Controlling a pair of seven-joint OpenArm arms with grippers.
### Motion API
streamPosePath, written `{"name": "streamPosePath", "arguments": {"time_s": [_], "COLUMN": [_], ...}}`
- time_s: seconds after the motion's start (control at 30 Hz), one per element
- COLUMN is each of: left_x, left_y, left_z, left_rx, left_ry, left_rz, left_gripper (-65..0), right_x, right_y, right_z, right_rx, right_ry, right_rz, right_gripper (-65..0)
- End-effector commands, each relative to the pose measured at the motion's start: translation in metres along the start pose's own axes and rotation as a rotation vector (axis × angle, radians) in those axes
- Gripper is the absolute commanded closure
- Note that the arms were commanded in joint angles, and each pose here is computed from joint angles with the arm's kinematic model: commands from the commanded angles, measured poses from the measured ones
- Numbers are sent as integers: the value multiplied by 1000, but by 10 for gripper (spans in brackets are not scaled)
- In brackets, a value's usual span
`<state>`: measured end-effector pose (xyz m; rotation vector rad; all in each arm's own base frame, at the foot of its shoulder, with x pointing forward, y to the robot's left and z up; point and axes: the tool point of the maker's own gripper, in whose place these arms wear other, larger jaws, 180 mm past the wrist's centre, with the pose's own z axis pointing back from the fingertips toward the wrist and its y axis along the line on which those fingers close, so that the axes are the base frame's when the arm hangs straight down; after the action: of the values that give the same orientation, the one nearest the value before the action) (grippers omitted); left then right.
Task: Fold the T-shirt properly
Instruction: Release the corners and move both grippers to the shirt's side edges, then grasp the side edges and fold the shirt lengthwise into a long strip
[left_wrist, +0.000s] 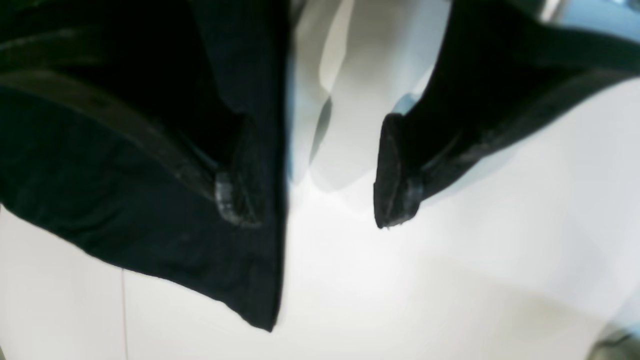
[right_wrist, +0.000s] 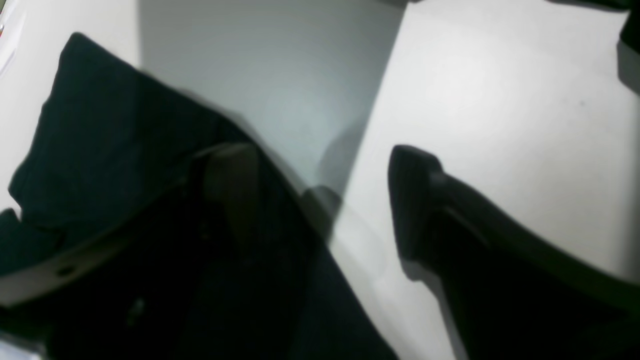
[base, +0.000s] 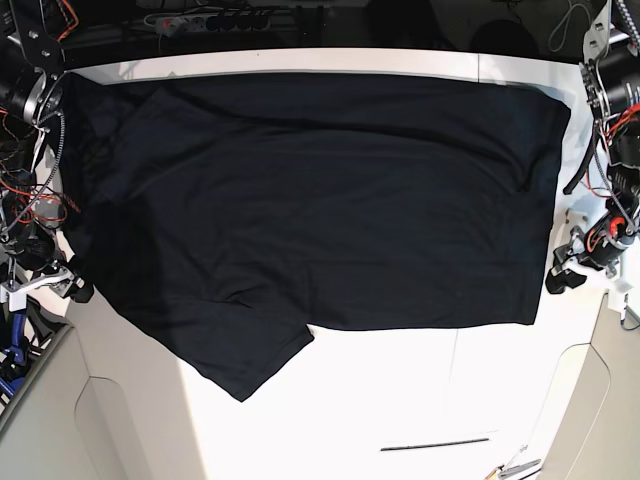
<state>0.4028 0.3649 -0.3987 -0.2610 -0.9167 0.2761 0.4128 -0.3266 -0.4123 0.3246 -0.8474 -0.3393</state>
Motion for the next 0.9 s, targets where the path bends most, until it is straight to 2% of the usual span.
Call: {"name": "streamPosePath", "arguments": {"time_s": [0.0, 0.3, 0.7, 0.73, 0.87], "left_x": [19, -12, -14, -14, -14], "left_y": [-4, -43, -40, -40, -38], "left_z": [0, -24, -26, -26, -26], "left_rx": [-13, -70, -41, -41, -30], "left_ry": [-41, 9, 15, 15, 14], "left_rz": [-10, -16, -12, -12, -8], "left_gripper": [-371, -371, -371, -364, -269], "right_x": [13, 0, -7, -8, -10], "right_y": [2, 39, 79, 81, 85], "right_z": [1, -15, -30, -31, -32], "right_rx": [5, 96, 180, 183, 195], "right_ry": [-16, -20, -16, -14, -13], "right_rz": [7, -46, -57, -58, -70], "right_gripper": [-412, -412, -411, -411, -409]}}
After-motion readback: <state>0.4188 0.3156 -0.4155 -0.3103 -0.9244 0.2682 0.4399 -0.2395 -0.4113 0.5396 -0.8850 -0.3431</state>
